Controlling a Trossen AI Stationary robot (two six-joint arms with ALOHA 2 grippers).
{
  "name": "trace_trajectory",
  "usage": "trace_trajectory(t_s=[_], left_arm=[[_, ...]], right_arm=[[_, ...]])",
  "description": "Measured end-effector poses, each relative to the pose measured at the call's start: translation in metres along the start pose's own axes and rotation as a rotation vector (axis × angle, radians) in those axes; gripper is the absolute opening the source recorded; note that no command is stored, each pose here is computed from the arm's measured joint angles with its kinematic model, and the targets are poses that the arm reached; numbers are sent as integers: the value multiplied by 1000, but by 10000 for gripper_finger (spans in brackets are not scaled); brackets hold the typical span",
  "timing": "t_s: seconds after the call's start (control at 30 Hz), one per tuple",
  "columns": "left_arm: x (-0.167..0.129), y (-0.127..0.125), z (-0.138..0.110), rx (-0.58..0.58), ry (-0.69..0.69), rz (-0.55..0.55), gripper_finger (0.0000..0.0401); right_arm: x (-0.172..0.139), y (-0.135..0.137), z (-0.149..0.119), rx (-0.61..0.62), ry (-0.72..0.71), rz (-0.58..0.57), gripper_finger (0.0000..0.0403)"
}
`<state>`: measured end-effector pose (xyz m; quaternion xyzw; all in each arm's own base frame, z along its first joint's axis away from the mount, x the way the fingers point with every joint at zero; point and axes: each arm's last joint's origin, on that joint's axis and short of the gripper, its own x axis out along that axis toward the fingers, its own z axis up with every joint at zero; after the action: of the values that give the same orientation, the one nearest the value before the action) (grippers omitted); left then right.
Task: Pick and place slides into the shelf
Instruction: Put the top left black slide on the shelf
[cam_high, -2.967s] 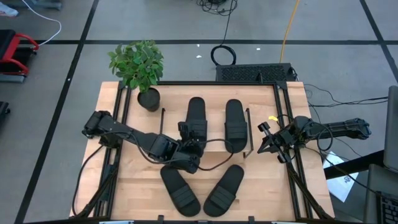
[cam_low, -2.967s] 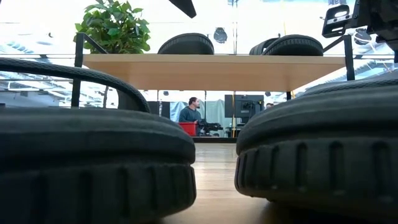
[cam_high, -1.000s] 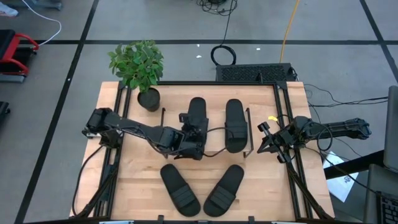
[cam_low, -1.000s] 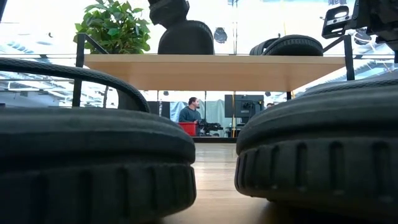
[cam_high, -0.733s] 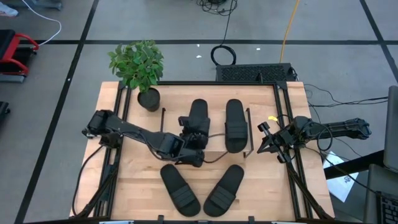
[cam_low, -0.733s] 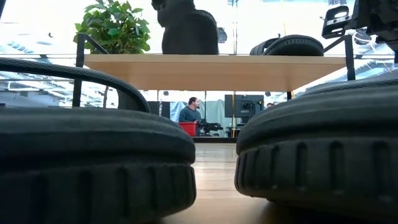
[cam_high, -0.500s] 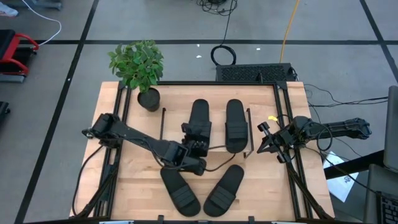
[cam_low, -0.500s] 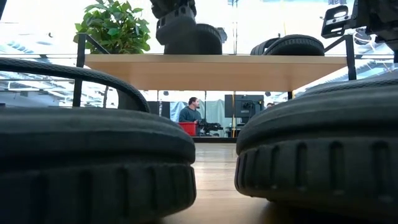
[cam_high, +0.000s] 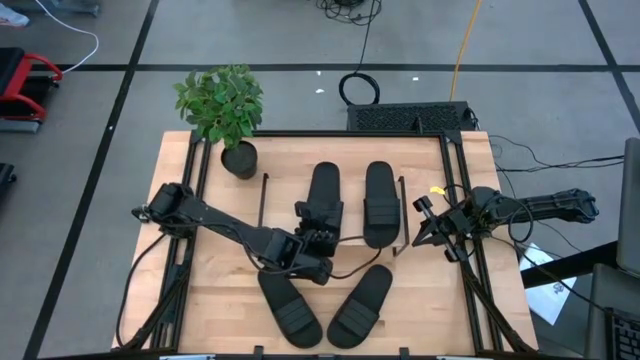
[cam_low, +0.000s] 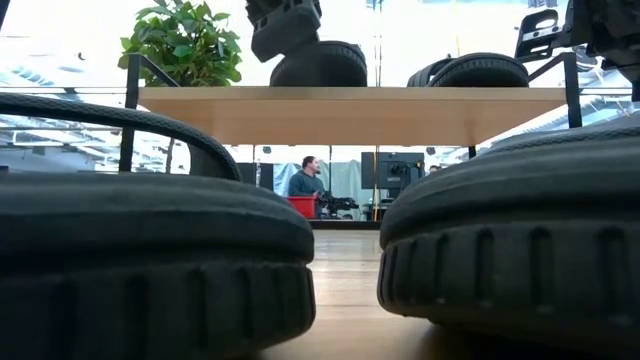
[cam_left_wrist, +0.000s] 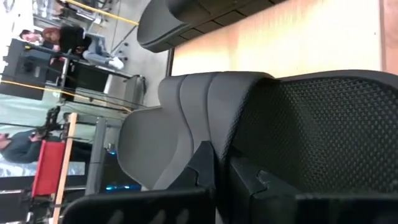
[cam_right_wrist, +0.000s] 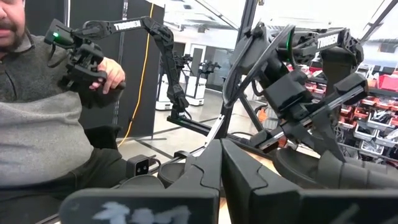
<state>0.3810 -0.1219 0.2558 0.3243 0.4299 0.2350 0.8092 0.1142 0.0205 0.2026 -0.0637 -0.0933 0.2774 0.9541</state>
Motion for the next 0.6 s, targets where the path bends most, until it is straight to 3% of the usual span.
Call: trace_trajectory(t_s=[0.23,0.6], left_arm=[[1,0,0,-27,3,-28,42],[0,2,-1,-24,8,-129,171]], right_arm=[[0,0,0,0,0,0,0],[0,0,0,0,0,0,0]])
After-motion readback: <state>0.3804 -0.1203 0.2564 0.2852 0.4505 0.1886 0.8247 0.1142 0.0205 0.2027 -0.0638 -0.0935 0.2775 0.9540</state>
